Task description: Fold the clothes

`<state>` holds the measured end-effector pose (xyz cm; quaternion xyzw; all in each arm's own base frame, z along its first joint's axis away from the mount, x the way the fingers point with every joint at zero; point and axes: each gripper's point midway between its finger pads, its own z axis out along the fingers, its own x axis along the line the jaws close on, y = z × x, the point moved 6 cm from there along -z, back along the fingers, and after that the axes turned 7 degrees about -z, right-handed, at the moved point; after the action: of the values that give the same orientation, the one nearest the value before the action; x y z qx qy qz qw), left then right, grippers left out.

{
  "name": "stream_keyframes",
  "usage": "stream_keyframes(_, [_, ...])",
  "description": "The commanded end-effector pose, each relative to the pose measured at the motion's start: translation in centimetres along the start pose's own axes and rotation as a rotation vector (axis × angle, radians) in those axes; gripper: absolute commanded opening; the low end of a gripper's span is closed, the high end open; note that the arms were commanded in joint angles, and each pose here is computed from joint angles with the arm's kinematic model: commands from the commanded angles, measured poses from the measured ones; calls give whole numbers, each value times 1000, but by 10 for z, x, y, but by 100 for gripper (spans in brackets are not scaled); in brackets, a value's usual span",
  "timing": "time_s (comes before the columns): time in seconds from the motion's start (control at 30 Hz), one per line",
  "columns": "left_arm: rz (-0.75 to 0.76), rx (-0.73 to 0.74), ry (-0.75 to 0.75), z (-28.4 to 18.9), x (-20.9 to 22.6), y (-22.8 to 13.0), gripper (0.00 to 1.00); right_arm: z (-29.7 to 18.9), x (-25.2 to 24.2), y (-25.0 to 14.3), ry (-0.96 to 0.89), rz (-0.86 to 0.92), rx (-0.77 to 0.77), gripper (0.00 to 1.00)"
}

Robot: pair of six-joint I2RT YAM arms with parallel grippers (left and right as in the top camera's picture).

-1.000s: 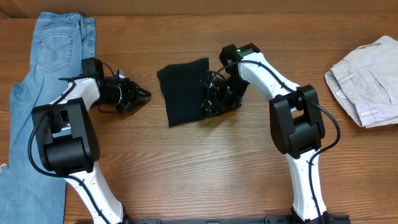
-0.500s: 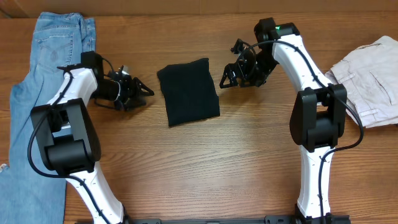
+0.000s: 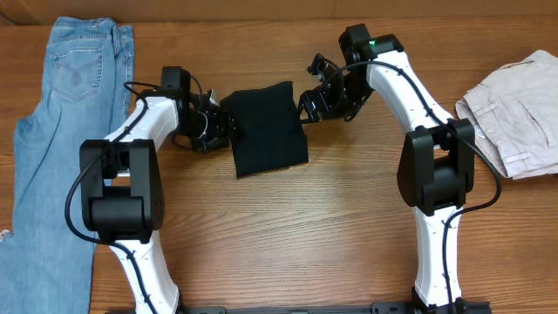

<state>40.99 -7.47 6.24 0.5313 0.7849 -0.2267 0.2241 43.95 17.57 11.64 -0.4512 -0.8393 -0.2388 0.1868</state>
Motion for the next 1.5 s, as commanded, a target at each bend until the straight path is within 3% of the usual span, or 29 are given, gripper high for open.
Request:
stream_keyframes(0.0, [-73, -33, 168, 13, 21, -6, 60, -3, -1, 5, -3, -12, -18, 100])
stream_keyframes(0.13, [-45, -37, 162, 21, 15, -9, 58, -3, -1, 5, -4, -27, -20, 100])
stream_keyframes(0.33, [10, -52, 114, 28, 1, -7, 17, -3, 1, 7, 17, -31, -35, 100])
stream_keyframes(0.5, [-10, -72, 111, 20, 10, 0, 6, 5, 7, 6, 96, -25, -47, 100])
stream_keyframes(0.8, [-76, -68, 124, -3, 43, 8, 6, 57, 10, -4, 134, -22, -46, 100])
stream_keyframes(1.2, [-59, -53, 132, -1, 40, 5, 6, 102, 6, -14, 150, 126, -79, 96])
stream_keyframes(1.47, [-65, -44, 148, -1, 43, 2, 6, 131, 30, -15, 167, 73, -75, 94])
